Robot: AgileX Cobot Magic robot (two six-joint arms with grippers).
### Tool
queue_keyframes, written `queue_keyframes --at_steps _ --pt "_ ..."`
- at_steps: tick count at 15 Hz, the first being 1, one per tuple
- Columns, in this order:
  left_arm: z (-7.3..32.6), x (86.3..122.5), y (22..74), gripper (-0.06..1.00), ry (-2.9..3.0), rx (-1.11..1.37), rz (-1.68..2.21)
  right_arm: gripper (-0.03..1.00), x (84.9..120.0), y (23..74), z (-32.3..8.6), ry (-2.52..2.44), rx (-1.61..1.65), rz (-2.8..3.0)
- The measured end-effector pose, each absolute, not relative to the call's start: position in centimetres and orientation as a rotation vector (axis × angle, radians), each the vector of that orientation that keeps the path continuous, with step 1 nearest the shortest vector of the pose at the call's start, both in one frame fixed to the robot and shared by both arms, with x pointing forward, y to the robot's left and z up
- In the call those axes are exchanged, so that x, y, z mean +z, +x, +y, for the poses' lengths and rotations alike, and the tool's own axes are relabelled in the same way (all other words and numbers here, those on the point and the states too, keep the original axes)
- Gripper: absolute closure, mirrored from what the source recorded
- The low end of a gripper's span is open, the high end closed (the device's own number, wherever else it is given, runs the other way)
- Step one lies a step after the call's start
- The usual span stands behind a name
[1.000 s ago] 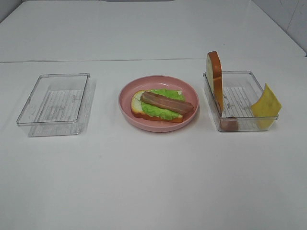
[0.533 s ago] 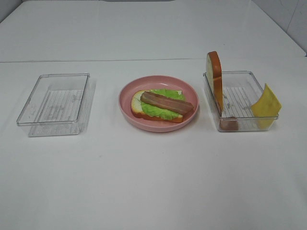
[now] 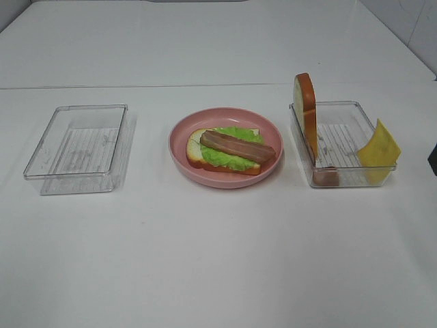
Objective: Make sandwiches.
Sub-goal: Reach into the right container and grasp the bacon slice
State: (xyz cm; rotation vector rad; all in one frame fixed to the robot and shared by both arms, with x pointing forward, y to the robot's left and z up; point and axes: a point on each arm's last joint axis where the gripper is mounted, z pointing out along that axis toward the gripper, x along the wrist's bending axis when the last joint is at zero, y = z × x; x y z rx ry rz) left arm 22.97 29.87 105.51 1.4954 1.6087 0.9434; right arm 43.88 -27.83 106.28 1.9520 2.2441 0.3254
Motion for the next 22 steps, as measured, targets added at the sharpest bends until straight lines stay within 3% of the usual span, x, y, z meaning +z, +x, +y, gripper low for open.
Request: queue_keyframes --at_steps 5,9,13,22 --pt "29.9 105.5 23.0 0.03 1.495 0.943 1.609 -0.02 105.5 47.6 -25.7 1.938 0.213 2.384" --pt "29.9 105.5 23.0 0.03 1.495 0.943 1.609 -0.02 104.7 51.0 -20.2 1.834 0.123 2.429" --pt "29.9 105.5 23.0 0.03 1.495 0.943 1.609 -0.02 104.3 54.4 -17.2 1.882 0.169 2.337" --pt "29.9 105.5 23.0 0.03 1.495 0.943 1.609 -0.02 99.6 58.9 -15.3 1.921 0.167 2.289"
